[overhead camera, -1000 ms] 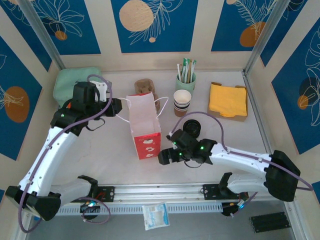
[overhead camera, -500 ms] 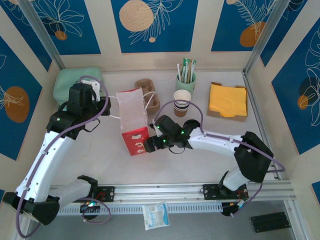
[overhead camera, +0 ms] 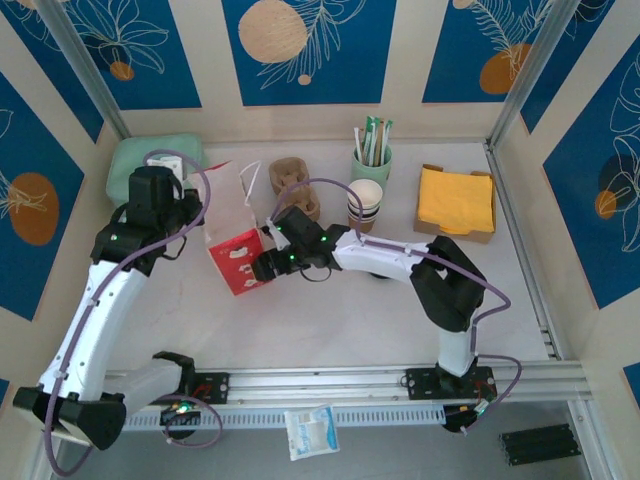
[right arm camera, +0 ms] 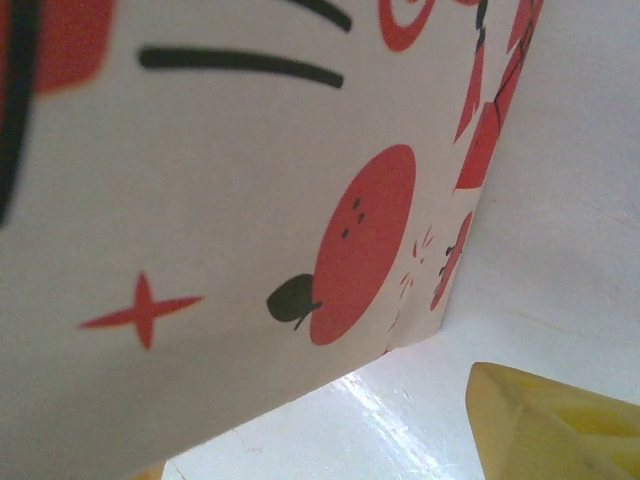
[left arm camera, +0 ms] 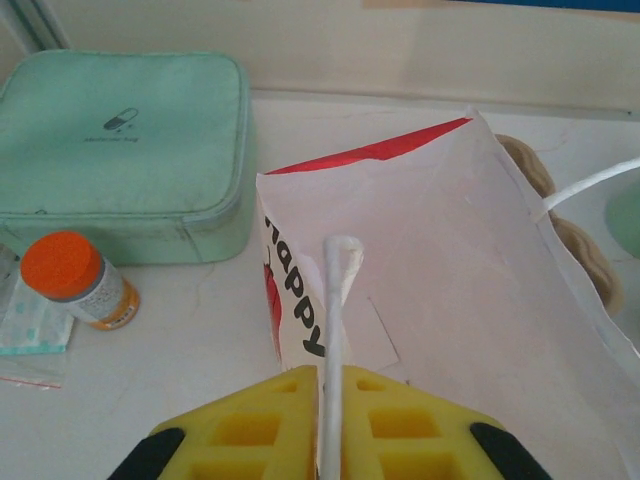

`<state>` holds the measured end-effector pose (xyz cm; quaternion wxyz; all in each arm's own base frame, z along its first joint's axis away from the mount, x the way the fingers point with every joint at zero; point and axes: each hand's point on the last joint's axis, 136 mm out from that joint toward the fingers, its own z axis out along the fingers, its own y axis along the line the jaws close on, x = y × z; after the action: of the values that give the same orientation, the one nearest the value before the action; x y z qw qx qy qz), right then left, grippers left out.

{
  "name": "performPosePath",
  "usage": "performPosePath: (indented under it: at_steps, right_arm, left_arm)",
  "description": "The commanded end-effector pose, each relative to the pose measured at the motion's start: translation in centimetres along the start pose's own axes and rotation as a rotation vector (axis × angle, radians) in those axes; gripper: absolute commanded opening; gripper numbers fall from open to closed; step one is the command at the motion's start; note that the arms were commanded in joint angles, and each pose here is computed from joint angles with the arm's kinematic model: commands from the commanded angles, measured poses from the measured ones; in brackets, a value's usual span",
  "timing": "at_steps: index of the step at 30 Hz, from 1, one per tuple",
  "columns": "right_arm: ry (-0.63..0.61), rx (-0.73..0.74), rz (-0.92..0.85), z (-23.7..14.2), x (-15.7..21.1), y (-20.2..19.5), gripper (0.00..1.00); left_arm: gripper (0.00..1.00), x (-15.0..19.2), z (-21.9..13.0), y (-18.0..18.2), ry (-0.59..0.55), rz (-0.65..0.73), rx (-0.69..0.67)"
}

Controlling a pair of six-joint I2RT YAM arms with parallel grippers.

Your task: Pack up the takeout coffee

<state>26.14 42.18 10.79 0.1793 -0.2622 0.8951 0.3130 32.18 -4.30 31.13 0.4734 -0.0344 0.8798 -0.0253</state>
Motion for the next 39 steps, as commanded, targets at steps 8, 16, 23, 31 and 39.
performPosePath:
  at_steps: [8, 16, 23, 31, 39]
  right_arm:
    - [-0.004, -0.057, -0.047, -2.8, -0.7, 1.8, 0.83]
    - [-0.045, -0.063, -0.116, -6.3, -1.3, 2.9, 0.92]
    - [-0.110, 0.026, -0.135, -10.3, -1.5, 1.7, 0.99]
    - [-0.286, 0.151, -0.100, -17.5, -3.3, -0.6, 0.99]
    - [-0.437, 0.094, 0.098, -26.3, -4.9, -4.2, 0.99]
  left_arm:
    - [0.47, -0.9, 0.0, 0.6, -0.037, -0.064, 0.006]
    - [1.00, -2.6, -2.0, 0.8, -0.092, -0.102, 0.020]
    - [0.99, -4.7, -4.1, 0.1, -0.134, -0.114, 0.066]
    - [0.99, -6.5, -6.1, -2.8, -0.131, -0.186, 0.239]
    - [0.99, -8.6, -7.5, -11.6, -0.103, -0.136, 0.466]
